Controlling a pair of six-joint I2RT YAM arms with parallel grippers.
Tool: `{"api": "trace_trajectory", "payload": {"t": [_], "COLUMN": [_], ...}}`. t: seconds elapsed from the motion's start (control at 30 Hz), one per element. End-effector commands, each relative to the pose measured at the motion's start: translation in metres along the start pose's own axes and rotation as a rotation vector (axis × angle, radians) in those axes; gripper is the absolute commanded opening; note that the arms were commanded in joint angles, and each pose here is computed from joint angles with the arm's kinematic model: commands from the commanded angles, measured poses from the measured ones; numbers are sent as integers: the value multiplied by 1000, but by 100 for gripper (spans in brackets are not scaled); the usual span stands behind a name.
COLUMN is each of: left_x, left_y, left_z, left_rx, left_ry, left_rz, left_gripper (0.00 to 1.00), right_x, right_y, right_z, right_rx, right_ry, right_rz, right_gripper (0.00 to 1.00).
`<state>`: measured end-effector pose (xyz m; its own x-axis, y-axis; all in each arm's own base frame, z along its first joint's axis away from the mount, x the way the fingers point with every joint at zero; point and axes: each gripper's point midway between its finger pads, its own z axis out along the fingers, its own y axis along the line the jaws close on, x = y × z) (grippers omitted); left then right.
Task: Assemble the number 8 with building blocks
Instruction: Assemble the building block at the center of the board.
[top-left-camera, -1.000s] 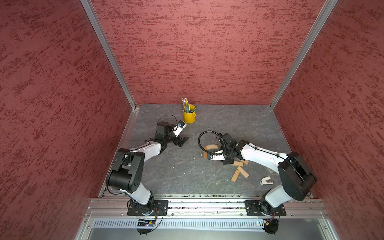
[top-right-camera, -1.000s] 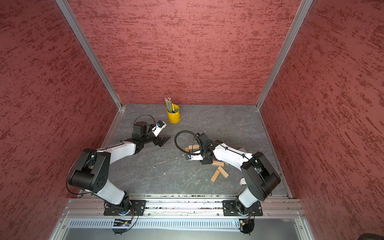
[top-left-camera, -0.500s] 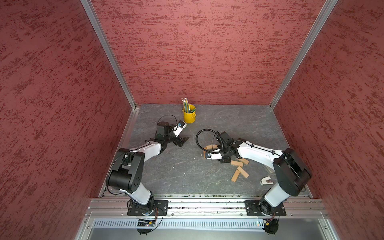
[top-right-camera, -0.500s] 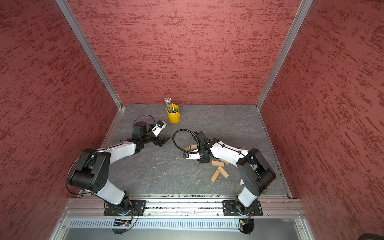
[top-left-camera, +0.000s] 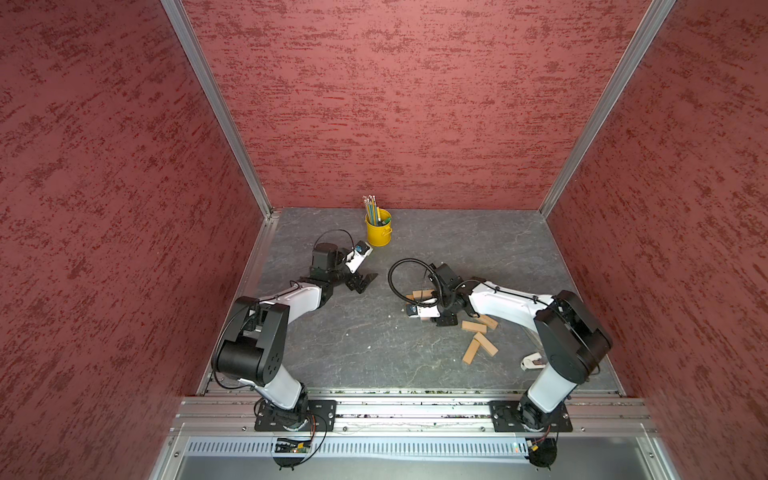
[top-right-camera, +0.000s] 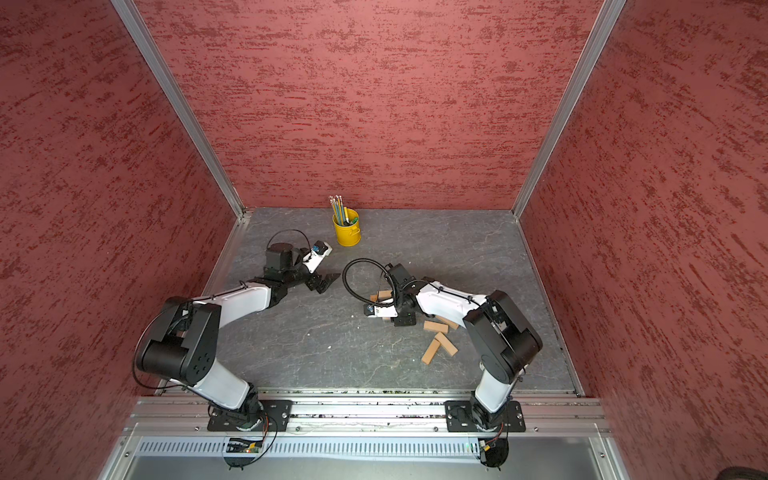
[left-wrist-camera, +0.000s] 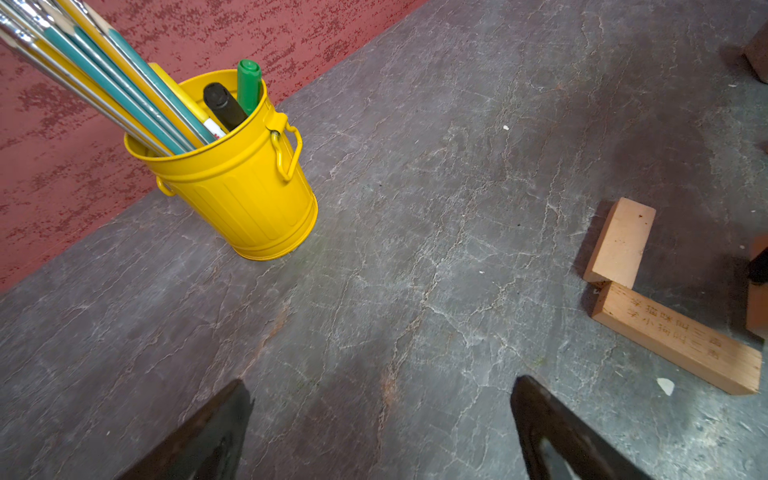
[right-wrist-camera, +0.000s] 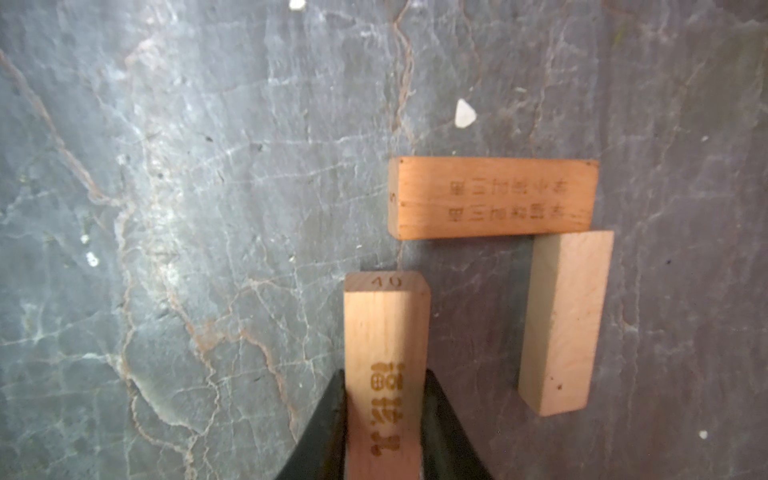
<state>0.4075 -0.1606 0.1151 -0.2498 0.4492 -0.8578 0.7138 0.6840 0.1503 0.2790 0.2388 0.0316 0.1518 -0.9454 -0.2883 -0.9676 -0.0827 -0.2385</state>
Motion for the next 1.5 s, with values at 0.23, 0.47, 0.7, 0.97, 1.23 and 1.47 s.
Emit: {"api": "trace_trajectory", "payload": {"t": [0.23,0.47,0.7,0.97,1.23,1.47], "left_x": [-5,-4,-4,-4,-4,-4], "left_y": [3,2,2,3,4,3], "left_z": [-3,-4,-4,-3,-2,-2], "left_rx": [-11,-11,-10,-9,-8,-2], "left_ry": [-13,-13,-14,-12,-11,-11], "left_rz": [10,9,9,7,4,-1], "left_gripper": [99,99,99,99,99,99], "right_x": [-16,-14,-17,-19,-18,-12], "right_y": [-13,-13,-15,-16,-15,-11], "right_z": [1,0,4,4,5,3], "right_rx": [25,32,32,31,29,33], "right_ry": [-49,-42,-48,-46,-39,-24], "right_rz": [-11,-21,-13,-22,-27,-39], "right_gripper": [18,19,22,26,29,31]}}
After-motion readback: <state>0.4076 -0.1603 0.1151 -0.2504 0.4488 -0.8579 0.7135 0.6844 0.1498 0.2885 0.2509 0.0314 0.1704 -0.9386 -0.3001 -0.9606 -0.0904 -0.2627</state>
